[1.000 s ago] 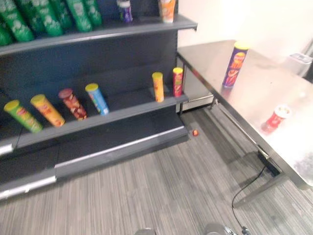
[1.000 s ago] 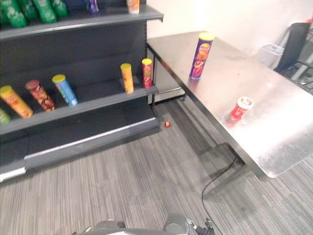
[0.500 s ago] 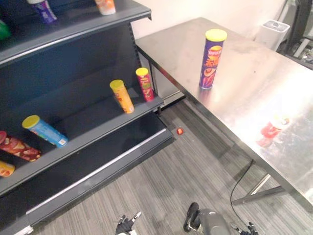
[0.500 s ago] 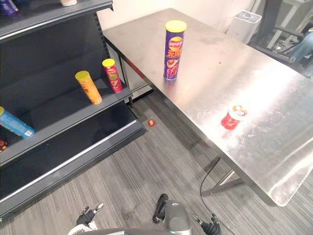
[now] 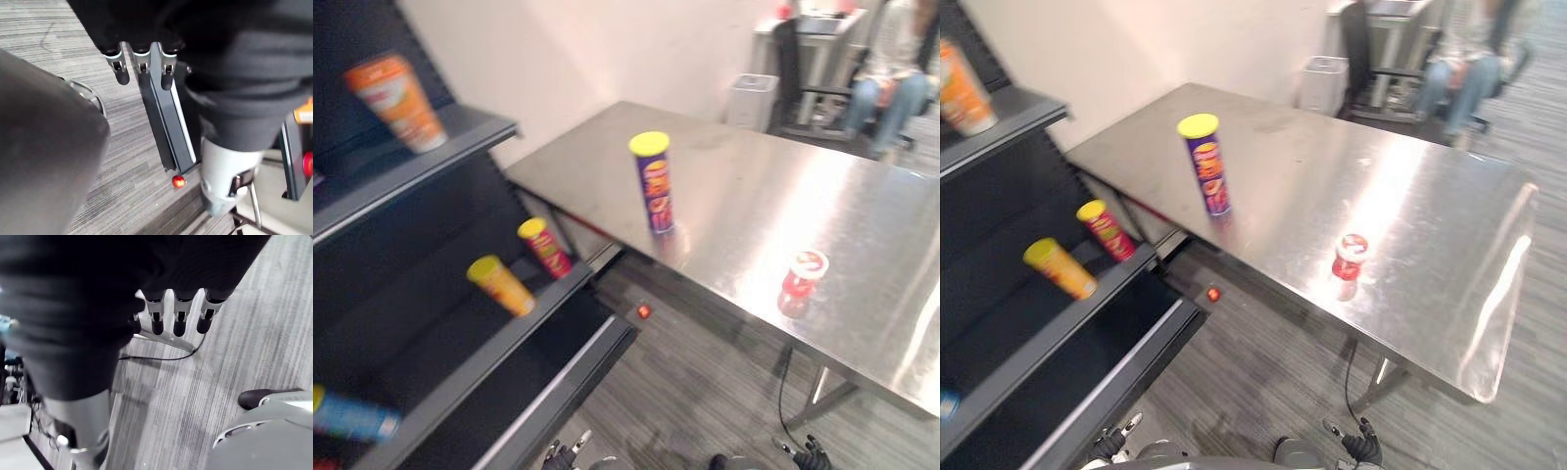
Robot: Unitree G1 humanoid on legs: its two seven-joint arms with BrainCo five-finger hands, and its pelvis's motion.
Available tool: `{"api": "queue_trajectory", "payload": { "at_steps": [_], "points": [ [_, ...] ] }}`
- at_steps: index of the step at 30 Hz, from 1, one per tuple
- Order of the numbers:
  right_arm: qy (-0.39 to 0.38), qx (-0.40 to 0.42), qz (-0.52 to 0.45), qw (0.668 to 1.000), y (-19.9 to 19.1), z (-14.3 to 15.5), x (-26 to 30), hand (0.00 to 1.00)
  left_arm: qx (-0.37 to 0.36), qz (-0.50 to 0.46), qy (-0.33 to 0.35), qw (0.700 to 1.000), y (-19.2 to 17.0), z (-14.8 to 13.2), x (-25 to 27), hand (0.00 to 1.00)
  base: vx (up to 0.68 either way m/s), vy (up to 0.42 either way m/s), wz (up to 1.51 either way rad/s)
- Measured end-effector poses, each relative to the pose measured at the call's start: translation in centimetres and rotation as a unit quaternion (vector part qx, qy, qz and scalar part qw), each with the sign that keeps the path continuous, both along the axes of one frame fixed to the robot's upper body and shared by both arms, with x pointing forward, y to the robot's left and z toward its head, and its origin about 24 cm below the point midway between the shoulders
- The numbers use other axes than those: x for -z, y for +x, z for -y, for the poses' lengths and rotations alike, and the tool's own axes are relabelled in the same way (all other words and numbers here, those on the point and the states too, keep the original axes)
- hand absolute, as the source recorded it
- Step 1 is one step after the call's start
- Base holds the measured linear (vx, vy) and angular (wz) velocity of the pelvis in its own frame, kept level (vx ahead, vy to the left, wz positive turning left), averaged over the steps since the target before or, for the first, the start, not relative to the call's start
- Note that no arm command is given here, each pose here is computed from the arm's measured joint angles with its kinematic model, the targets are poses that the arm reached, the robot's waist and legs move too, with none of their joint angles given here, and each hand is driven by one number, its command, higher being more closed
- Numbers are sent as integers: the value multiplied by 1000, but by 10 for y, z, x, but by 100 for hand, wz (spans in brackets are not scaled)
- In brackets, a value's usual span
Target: Put the gum and the chips on the shelf.
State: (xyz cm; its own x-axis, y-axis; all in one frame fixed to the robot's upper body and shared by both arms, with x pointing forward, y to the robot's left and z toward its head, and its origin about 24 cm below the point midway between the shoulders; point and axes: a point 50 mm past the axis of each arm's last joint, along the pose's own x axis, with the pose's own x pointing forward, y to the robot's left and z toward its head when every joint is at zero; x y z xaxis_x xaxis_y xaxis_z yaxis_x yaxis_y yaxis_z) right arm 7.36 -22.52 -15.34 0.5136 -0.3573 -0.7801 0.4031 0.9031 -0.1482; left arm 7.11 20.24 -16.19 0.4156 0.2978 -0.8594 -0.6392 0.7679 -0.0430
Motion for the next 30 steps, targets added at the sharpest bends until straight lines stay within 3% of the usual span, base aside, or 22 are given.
{"api": "queue_trajectory", "payload": {
  "at_steps": [6,10,16,21,30],
  "points": [
    [-19,39,-18,999,-26,17,-1,0,-1,-12,-15,1000,-4,12,3,0,244,380,-100],
    [14,63,9,998,-17,-13,2,0,52,-7,-3,999,5,-7,-1,0,186,302,-51],
    [-24,144,16,989,-22,7,-2,0,116,-13,-37,993,1,-4,1,0,69,113,-59],
    [-32,178,8,983,-22,13,-2,0,119,-19,-50,991,-8,-4,3,0,-32,-57,-91],
    [-50,354,-25,934,-57,34,-3,0,67,-48,-67,994,-23,-7,5,0,-59,-13,-10]
  ]
}}
